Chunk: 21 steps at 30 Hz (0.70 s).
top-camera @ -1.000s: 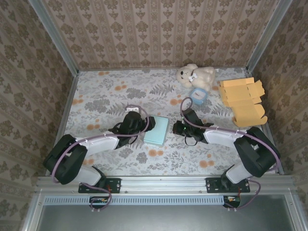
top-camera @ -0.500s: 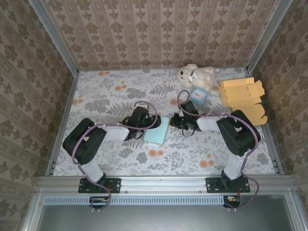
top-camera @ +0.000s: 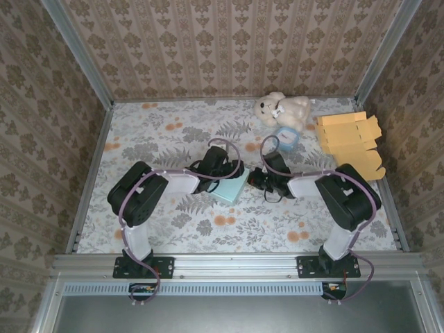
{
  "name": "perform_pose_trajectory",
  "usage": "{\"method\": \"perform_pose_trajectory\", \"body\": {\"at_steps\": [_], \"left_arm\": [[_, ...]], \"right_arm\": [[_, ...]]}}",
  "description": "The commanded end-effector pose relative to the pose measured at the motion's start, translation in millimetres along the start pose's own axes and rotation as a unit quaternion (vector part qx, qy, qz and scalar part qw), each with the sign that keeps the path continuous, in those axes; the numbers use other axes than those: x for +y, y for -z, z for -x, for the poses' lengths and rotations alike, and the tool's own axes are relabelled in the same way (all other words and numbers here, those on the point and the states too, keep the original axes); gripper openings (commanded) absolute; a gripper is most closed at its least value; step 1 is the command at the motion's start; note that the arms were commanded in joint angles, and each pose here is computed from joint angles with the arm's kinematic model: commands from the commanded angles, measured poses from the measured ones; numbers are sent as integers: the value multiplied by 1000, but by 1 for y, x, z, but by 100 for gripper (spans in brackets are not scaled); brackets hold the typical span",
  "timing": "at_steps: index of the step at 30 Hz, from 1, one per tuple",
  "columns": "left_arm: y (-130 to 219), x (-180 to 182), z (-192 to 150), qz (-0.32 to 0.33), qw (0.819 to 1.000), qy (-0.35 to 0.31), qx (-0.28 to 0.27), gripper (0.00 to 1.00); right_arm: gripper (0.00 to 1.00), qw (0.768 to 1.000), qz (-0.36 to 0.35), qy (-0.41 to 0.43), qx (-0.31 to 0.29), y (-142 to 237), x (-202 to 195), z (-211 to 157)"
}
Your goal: Fold the paper box
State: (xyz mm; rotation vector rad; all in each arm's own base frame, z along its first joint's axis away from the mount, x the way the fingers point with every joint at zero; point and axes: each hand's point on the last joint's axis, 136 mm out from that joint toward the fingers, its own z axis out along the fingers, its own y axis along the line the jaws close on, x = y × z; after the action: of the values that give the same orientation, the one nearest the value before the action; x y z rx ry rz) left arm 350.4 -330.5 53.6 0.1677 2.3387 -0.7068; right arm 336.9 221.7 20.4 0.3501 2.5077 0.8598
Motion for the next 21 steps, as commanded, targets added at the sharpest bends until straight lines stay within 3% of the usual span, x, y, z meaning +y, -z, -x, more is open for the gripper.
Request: {"method": "perform_pose_trajectory", "body": {"at_steps": [1, 3, 6, 8, 10, 14, 21], "left_arm": [[14, 0, 20, 3, 1000, 3, -13, 80], [25, 15, 31, 25, 999, 11, -26, 81], [50, 32, 41, 58, 997, 27, -45, 82], [68, 43, 39, 88, 994, 39, -52, 82], [88, 48, 31, 102, 991, 57, -58, 82], [114, 53, -2, 113, 988, 96, -50, 83], [134, 42, -55, 73, 983, 164, -48, 83]], "right_arm": [[0, 999, -7, 13, -36, 22, 1, 0], [3, 998, -40, 34, -44, 34, -11, -1], [18, 993, -64, 78, -54, 49, -16, 3], [37, 990, -69, 108, -63, 57, -14, 7], [50, 985, -79, 136, -75, 64, -8, 17], [56, 975, -90, 189, -77, 65, 10, 38], [59, 967, -42, 251, -28, 36, 52, 51]]}}
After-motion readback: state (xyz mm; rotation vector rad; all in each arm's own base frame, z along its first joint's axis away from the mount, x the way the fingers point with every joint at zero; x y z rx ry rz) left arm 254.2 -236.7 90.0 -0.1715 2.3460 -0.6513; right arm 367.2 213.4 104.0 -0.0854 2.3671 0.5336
